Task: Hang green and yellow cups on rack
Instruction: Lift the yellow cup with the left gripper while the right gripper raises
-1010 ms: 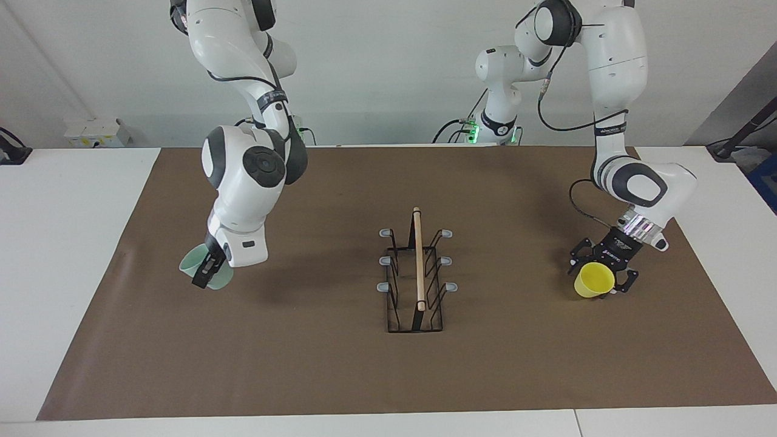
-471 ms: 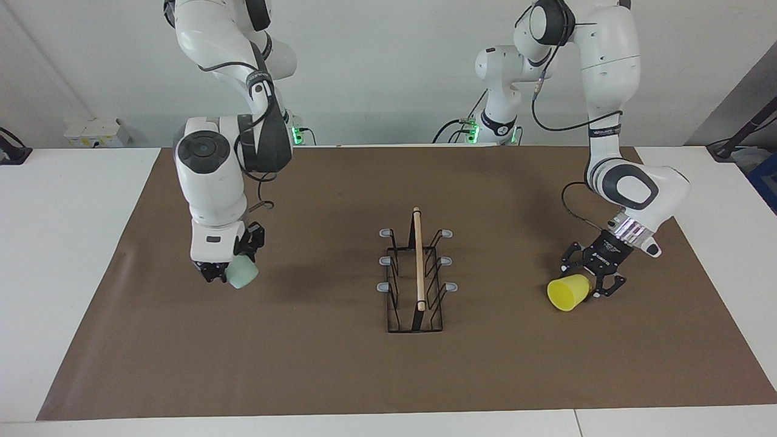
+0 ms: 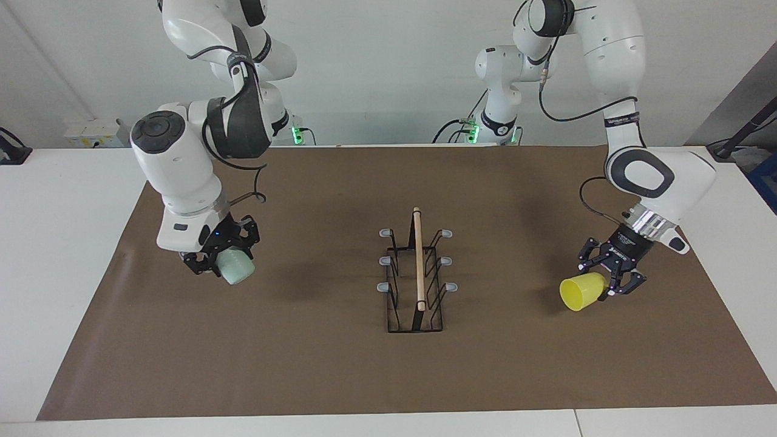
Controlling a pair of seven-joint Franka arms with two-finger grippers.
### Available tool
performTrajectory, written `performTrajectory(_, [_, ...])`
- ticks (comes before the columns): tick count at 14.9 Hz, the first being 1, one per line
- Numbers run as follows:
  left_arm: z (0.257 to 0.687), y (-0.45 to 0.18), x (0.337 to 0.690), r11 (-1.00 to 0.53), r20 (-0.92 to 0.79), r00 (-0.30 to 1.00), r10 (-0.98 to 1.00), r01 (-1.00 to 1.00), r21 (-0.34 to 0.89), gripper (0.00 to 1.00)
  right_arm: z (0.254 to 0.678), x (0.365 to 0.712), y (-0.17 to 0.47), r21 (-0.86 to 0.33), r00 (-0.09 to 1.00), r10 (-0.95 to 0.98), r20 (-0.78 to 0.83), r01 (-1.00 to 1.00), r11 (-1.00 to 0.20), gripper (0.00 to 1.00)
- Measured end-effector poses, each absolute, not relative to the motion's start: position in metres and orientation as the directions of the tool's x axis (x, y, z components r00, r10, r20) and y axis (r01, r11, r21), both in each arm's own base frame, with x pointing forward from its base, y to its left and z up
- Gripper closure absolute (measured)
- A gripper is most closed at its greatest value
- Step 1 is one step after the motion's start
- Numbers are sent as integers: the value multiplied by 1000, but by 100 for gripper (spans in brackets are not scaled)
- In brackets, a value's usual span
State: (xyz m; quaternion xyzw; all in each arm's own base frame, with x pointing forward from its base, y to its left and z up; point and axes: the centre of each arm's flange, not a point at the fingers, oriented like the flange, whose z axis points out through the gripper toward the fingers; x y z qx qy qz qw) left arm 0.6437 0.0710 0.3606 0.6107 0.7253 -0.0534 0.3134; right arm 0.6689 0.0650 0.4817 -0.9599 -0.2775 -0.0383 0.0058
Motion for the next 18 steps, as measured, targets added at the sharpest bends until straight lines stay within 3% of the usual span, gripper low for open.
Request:
performTrajectory(5, [424,35,639,7,-362,143,921,923,384,32,515,661,77,-194,927,327,183,360,-912,30])
performTrajectory(10, [478,-15,625,-272,-128,344,930,881,388,32,531,662,65,-434,947,113,301,241,-868,30])
performTrajectory(14, [516,-94,605,-499,59,515,855,785,367,32,516,652,69,-524,880,89,467,357,-773,30])
performTrajectory(18, [532,-165,580,-707,254,660,707,655,267,32,495,631,71,-522,769,79,634,502,-689,30])
